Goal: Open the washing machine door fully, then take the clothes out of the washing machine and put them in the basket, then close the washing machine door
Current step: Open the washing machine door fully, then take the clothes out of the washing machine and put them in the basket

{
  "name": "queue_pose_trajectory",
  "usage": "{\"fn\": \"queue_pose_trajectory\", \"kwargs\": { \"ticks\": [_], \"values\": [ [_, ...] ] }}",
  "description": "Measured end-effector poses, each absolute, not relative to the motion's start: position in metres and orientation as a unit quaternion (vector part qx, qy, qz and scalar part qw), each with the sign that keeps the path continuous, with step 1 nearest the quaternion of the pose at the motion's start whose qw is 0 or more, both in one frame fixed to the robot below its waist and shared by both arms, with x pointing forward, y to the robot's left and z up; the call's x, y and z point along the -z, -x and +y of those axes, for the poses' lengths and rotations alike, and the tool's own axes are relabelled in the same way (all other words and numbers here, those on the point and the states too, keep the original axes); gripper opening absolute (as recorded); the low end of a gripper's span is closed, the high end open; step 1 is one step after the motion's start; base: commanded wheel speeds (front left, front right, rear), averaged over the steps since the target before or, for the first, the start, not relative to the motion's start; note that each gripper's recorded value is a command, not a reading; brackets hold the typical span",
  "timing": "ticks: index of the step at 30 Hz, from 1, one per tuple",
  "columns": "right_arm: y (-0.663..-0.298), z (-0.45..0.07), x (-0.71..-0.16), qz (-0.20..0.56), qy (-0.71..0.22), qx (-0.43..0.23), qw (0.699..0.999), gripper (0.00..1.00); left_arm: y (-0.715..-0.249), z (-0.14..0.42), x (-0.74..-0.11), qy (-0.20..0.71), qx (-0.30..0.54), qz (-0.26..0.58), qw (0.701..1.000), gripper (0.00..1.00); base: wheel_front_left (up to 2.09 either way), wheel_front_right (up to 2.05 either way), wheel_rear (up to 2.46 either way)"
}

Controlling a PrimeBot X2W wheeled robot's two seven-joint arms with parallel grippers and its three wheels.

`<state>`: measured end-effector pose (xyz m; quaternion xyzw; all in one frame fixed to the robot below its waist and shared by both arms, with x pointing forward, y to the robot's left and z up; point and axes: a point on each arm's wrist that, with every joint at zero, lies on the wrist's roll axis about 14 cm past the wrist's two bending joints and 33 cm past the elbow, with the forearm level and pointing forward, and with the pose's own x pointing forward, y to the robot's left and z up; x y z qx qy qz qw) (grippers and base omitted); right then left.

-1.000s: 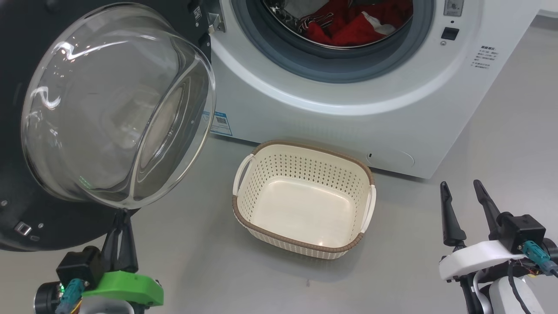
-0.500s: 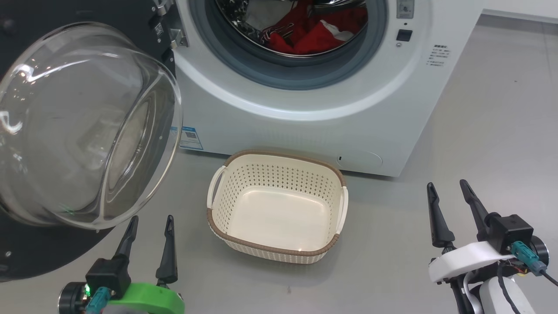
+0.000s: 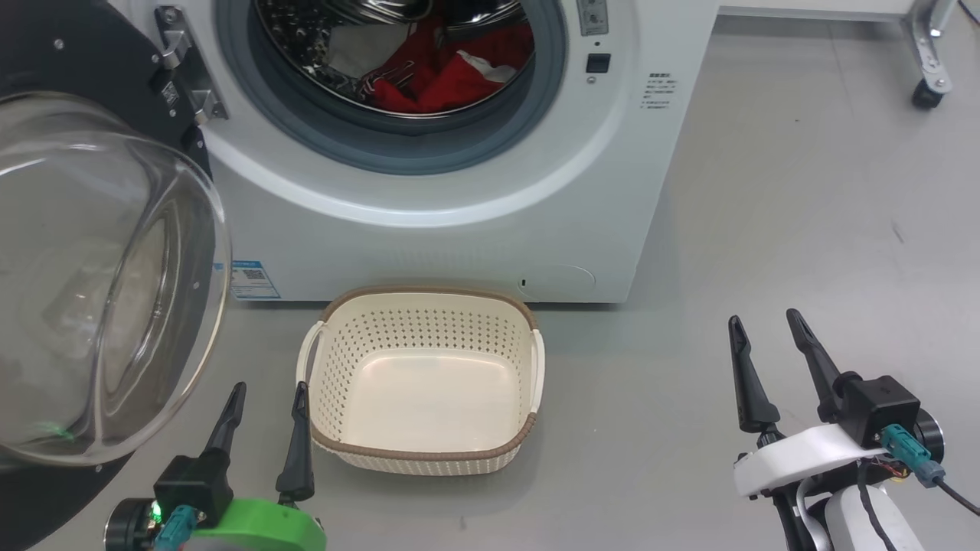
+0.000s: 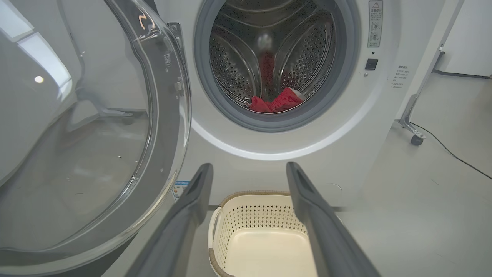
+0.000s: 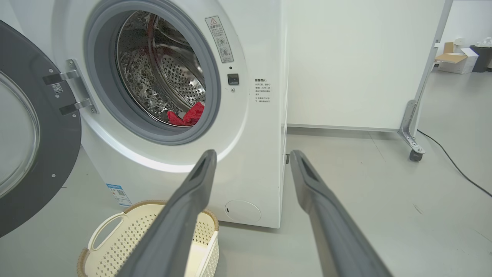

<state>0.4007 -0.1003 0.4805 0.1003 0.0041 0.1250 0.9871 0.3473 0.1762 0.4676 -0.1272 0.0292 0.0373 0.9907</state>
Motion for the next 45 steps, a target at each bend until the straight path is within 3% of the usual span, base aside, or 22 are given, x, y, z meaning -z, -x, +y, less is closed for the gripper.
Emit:
{"fn": "queue_pose_trajectory", "kwargs": {
  "ticks": [15,45],
  "values": [
    [-0.376,-0.137,-0.483,-0.003,-0.101,-0.069,0.992,1.0,-0.363,0.136,-0.467,0.128,0.025,0.043,0.99,1.0,0.0,0.0,0.0],
    [-0.365,-0.136,-0.489,-0.01,-0.115,-0.064,0.991,1.0,-0.359,0.131,-0.47,0.12,0.03,0.048,0.991,1.0,0.0,0.0,0.0]
  ]
}}
